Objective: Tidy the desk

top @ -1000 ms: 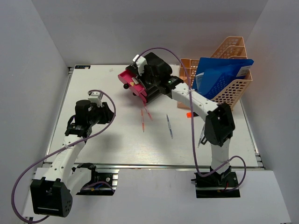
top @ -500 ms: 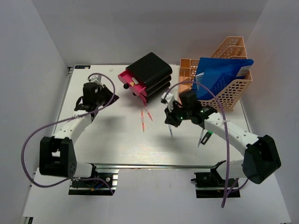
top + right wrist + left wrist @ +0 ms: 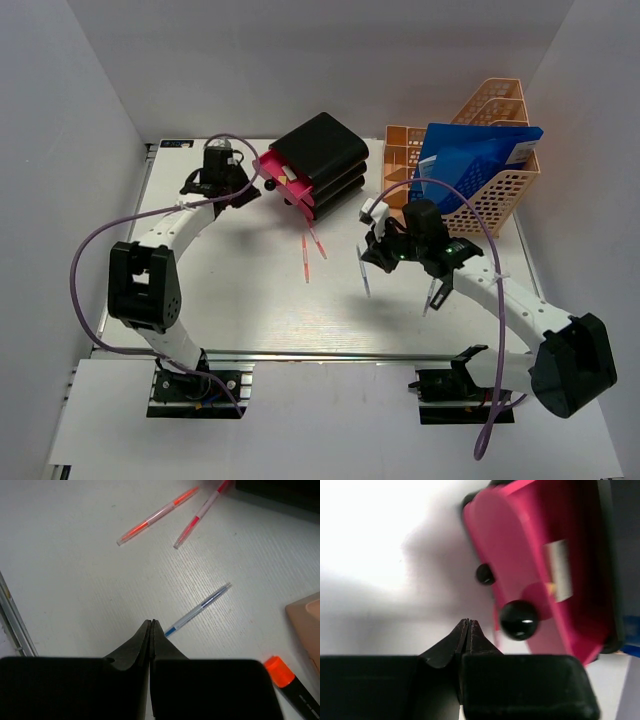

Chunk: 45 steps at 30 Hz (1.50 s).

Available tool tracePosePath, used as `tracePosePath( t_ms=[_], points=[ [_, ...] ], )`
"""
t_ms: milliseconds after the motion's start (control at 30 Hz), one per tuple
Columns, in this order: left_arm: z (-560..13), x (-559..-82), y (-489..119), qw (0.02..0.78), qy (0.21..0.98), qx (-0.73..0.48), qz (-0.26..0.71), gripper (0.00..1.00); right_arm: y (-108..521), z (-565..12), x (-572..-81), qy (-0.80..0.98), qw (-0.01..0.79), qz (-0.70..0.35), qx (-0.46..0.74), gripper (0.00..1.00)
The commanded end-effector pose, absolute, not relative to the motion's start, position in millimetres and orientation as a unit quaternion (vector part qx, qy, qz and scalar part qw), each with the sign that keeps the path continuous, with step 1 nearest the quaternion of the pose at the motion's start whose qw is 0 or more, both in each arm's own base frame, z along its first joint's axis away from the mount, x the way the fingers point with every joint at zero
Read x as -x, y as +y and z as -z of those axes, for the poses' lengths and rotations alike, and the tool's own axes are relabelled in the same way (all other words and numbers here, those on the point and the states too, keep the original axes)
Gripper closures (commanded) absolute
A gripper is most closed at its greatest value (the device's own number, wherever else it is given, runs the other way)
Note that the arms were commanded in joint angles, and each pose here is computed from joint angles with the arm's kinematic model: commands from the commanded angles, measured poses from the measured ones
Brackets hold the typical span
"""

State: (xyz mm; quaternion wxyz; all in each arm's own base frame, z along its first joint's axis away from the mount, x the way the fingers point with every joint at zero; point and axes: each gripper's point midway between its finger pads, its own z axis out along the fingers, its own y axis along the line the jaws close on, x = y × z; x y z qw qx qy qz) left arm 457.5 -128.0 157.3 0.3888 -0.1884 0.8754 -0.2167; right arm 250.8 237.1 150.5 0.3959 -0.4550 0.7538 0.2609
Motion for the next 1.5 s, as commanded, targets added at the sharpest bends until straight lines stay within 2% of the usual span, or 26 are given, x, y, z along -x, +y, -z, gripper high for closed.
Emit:
tracePosePath(
  t_ms=[0, 167, 500, 767, 1300, 1467],
  points=[
    [-161.7, -453.6, -117.4, 0.388, 0.884, 0.189, 0.177, 0.87, 237.4, -161.5, -256.1, 0.736, 0.425, -0.259, 0.458, 1.00],
    [-153.8, -464.5, -128.0, 0.370, 0.898, 0.171, 0.166, 0.87, 233.7, -159.0, -258.4, 0.739, 0.426, -0.252, 0.457, 1.00],
    [-154.2, -499.3, -136.5, 0.383, 0.894, 0.175, 0.153, 0.87, 225.9, -162.9, -261.5, 0.738, 0.439, -0.244, 0.450, 1.00],
    [-173.7, -523.4, -146.9, 0.400, 0.886, 0.167, 0.161, 0.81, 223.5, -165.3, -262.0, 0.736, 0.443, -0.243, 0.451, 1.00],
    [-180.4, -547.6, -176.5, 0.401, 0.886, 0.154, 0.174, 0.80, 218.8, -161.0, -265.1, 0.738, 0.445, -0.231, 0.451, 1.00],
    [-182.4, -550.4, -184.5, 0.402, 0.885, 0.150, 0.180, 0.77, 217.6, -158.7, -266.1, 0.740, 0.444, -0.227, 0.451, 1.00]
  ],
)
